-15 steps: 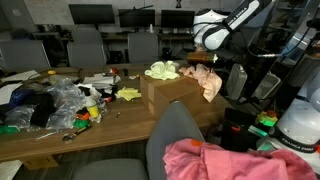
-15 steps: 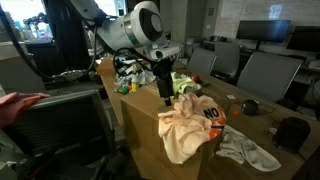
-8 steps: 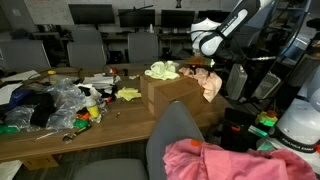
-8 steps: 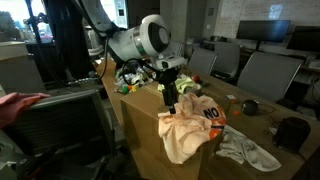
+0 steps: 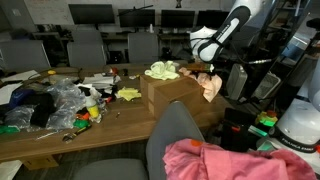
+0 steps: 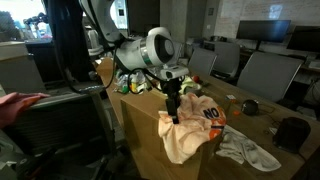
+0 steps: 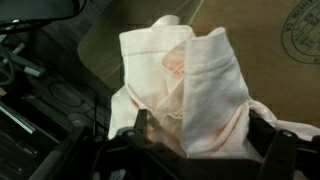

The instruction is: Move the two shirts and the yellow towel from the top of the box to the backrest of the chair

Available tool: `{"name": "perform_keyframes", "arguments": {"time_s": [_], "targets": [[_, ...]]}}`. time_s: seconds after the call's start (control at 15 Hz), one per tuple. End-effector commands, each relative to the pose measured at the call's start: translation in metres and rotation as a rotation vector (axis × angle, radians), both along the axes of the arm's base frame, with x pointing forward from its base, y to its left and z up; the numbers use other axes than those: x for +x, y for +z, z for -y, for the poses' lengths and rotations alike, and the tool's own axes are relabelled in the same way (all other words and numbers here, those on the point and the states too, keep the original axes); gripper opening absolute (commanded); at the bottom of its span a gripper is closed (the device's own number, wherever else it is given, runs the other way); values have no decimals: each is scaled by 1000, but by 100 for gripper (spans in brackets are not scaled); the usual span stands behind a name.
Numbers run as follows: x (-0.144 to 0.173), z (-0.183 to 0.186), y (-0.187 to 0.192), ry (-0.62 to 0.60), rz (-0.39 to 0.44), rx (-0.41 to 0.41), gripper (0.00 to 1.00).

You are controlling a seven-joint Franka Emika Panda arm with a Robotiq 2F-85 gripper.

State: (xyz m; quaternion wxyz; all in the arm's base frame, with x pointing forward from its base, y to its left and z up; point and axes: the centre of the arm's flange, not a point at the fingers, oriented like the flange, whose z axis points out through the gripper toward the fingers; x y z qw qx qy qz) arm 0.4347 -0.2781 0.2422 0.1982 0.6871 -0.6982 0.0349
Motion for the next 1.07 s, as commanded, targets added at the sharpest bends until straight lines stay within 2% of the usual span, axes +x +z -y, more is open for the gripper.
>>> {"name": "perform_keyframes", "arguments": {"time_s": [0.0,0.2,0.53,0.67,0.8,1.0], "targets": [[5,5,-1,-12,15,-23,68],[6,4,1,-15,19,-25,42],[2,-7,8,6,16,0,6],[-2,-21,17,37,9,10,0],[-8,-46,31,93,11,24,3],[-19,-98,61,241,18,65,3]]}}
